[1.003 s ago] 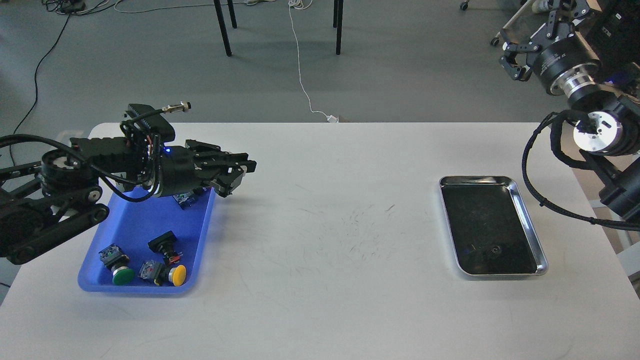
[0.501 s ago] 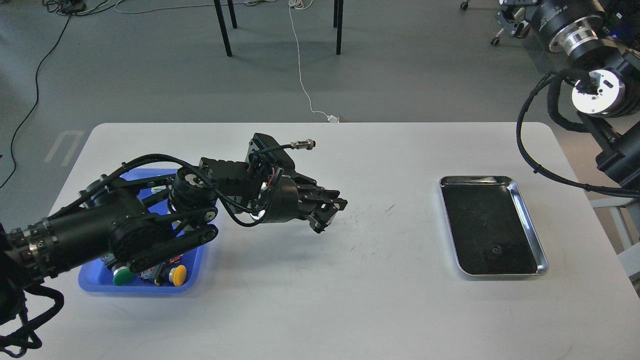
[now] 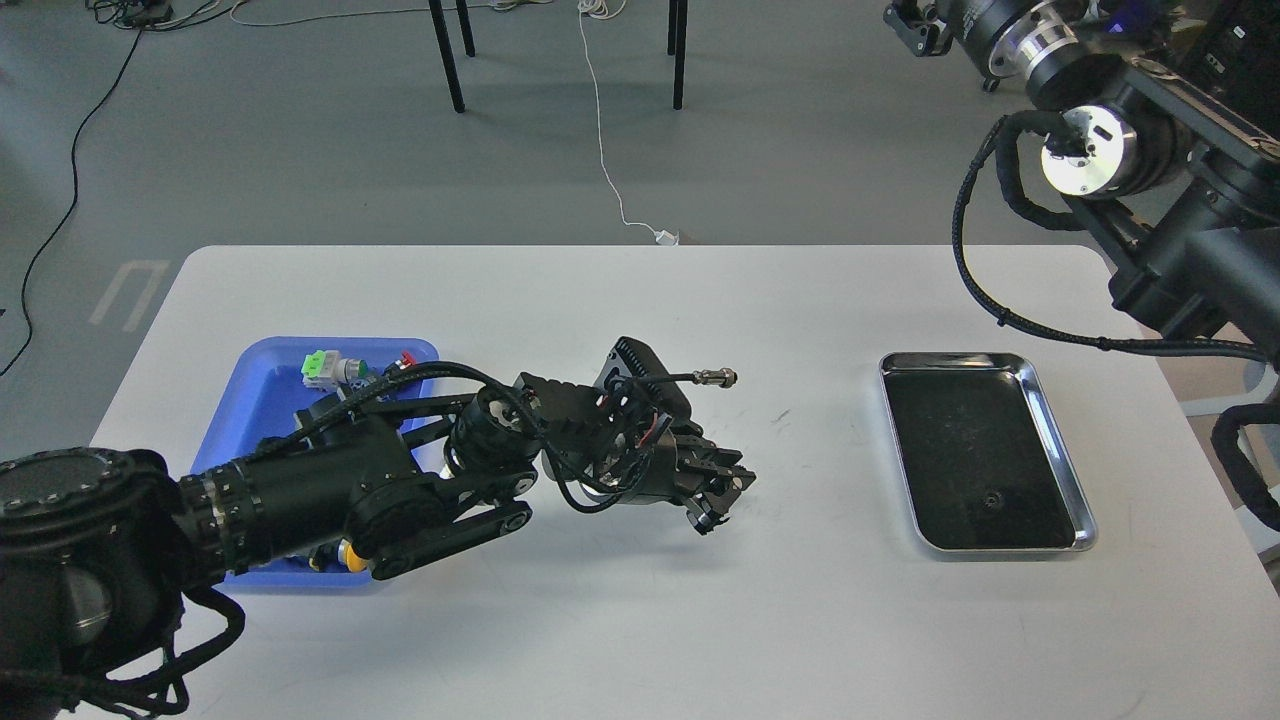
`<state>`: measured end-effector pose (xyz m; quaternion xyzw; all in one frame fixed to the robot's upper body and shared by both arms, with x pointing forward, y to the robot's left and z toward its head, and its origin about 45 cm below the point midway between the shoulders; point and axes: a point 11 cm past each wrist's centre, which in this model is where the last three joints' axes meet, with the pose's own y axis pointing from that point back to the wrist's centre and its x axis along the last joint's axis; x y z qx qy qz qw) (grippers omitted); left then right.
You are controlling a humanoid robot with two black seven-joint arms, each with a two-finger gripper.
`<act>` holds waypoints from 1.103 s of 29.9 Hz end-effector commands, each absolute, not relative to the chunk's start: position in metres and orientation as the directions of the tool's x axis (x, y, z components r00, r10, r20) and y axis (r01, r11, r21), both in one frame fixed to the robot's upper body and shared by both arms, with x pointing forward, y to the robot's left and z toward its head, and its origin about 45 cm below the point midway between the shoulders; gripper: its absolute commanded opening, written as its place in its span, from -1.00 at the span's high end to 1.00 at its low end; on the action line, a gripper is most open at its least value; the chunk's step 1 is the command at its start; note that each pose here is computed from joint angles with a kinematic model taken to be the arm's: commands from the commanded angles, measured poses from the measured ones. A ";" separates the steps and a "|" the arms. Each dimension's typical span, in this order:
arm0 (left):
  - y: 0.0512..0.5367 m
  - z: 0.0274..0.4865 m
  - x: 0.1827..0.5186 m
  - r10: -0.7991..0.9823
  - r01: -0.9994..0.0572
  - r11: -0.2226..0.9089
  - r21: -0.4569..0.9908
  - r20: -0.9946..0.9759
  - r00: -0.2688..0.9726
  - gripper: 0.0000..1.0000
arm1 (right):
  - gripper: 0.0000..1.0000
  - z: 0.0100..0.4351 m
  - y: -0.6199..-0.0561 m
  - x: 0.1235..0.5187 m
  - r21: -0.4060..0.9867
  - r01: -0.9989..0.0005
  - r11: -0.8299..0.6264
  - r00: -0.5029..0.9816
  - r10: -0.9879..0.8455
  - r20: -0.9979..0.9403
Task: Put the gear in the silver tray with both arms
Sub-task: 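Release the gear on the table and retract the left arm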
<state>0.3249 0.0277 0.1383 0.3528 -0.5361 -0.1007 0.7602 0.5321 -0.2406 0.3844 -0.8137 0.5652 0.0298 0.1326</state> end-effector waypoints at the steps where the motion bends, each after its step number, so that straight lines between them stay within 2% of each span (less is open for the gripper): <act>1: 0.024 0.134 0.322 -0.539 -0.221 0.728 0.649 0.741 0.401 0.55 | -0.99 0.384 -0.236 0.534 -0.180 -0.929 -0.323 0.357 -0.912 -0.201; 8: 0.022 0.123 0.312 -0.533 -0.202 0.731 0.652 0.730 0.428 0.49 | -0.99 0.385 -0.218 0.536 -0.184 -0.922 -0.341 0.376 -0.903 -0.210; 13: 0.018 0.122 0.309 -0.530 -0.195 0.736 0.648 0.731 0.430 0.35 | -0.99 0.382 -0.216 0.536 -0.180 -0.921 -0.346 0.380 -0.901 -0.211; 17: 0.019 0.123 0.311 -0.526 -0.211 0.731 0.649 0.733 0.431 -0.05 | -0.99 0.376 -0.217 0.535 -0.171 -0.922 -0.347 0.379 -0.900 -0.215; 21: 0.020 0.125 0.314 -0.512 -0.220 0.735 0.641 0.738 0.439 -0.15 | -0.99 0.365 -0.227 0.532 -0.153 -0.928 -0.340 0.367 -0.904 -0.218; 23: 0.024 0.134 0.320 -0.481 -0.241 0.751 0.615 0.759 0.438 -0.29 | -0.99 0.360 -0.239 0.527 -0.145 -0.930 -0.338 0.363 -0.907 -0.215; 25: 0.036 0.148 0.335 -0.400 -0.287 0.774 0.565 0.786 0.471 -0.45 | -0.99 0.358 -0.256 0.520 -0.137 -0.929 -0.343 0.365 -0.909 -0.200; 27: 0.056 0.160 0.353 -0.285 -0.340 0.781 0.524 0.783 0.554 -0.58 | -0.99 0.355 -0.271 0.510 -0.123 -0.926 -0.357 0.374 -0.911 -0.173; 30: 0.079 0.175 0.369 -0.079 -0.395 0.795 0.461 0.724 0.685 -0.63 | -0.99 0.354 -0.293 0.498 -0.100 -0.922 -0.374 0.385 -0.913 -0.134; 33: 0.113 0.195 0.388 0.151 -0.471 0.795 0.382 0.627 0.765 -0.72 | -0.99 0.354 -0.306 0.490 -0.087 -0.922 -0.378 0.385 -0.919 -0.086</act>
